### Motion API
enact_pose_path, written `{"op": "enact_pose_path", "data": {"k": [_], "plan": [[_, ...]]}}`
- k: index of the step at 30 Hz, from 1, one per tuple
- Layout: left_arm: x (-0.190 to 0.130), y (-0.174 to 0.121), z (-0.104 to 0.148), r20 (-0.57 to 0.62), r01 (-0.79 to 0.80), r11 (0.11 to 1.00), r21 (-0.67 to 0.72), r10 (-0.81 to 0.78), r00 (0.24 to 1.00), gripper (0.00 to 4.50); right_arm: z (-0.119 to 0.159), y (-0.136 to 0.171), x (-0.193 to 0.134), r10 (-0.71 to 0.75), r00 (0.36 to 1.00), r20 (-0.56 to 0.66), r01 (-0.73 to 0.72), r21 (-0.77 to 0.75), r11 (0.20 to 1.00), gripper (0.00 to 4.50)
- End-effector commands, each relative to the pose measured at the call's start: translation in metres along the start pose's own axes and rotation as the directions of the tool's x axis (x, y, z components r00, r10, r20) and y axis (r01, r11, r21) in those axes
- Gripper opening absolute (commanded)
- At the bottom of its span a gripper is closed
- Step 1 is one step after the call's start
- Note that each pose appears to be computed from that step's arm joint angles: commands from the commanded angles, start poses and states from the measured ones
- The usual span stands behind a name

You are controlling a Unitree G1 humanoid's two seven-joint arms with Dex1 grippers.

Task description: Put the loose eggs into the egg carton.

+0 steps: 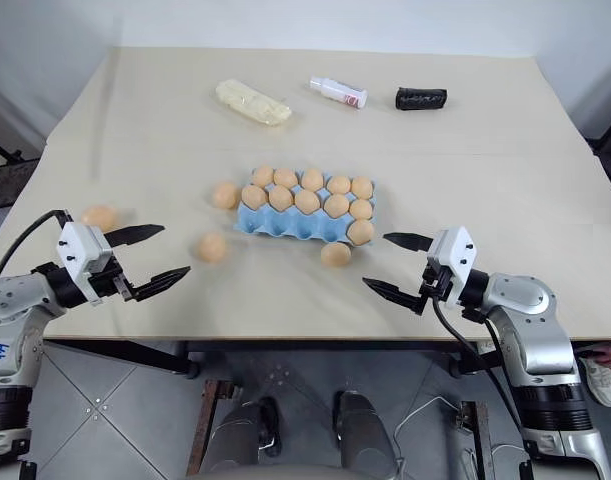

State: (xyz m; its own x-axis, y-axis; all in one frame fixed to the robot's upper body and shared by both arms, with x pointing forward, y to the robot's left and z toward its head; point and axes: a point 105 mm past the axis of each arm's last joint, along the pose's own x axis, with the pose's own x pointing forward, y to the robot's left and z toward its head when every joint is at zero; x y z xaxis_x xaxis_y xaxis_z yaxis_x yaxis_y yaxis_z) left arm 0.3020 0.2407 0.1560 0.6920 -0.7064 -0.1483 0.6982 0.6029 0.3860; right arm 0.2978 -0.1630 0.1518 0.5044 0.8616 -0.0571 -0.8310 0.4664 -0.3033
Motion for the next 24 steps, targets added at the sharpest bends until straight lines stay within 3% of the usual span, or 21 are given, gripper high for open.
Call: {"op": "enact_pose_path", "data": {"k": [1,8,12,24], "plan": [[0.0,0.002,0.007,0.027,-0.004,1.0,0.007,0.004,1.0,4.49,0.008,-0.001,0.0,-0.006,1.0,0.022,0.006,-0.032,0.999,4.5],[-0.001,-0.016,0.011,0.063,0.097,0.995,0.013,-0.097,0.993,4.49,0.015,0.009,0.026,0.052,0.998,0.026,-0.052,-0.02,0.998,4.5],[0.003,-0.047,0.011,0.072,0.276,0.96,0.057,-0.279,0.957,4.49,0.0,0.01,0.057,0.06,0.994,-0.089,-0.062,-0.018,0.998,4.5],[0.003,-0.048,0.003,0.05,0.241,0.97,0.041,-0.243,0.969,4.49,-0.022,0.004,0.086,0.111,0.984,-0.137,-0.116,-0.034,0.993,4.5]]}}
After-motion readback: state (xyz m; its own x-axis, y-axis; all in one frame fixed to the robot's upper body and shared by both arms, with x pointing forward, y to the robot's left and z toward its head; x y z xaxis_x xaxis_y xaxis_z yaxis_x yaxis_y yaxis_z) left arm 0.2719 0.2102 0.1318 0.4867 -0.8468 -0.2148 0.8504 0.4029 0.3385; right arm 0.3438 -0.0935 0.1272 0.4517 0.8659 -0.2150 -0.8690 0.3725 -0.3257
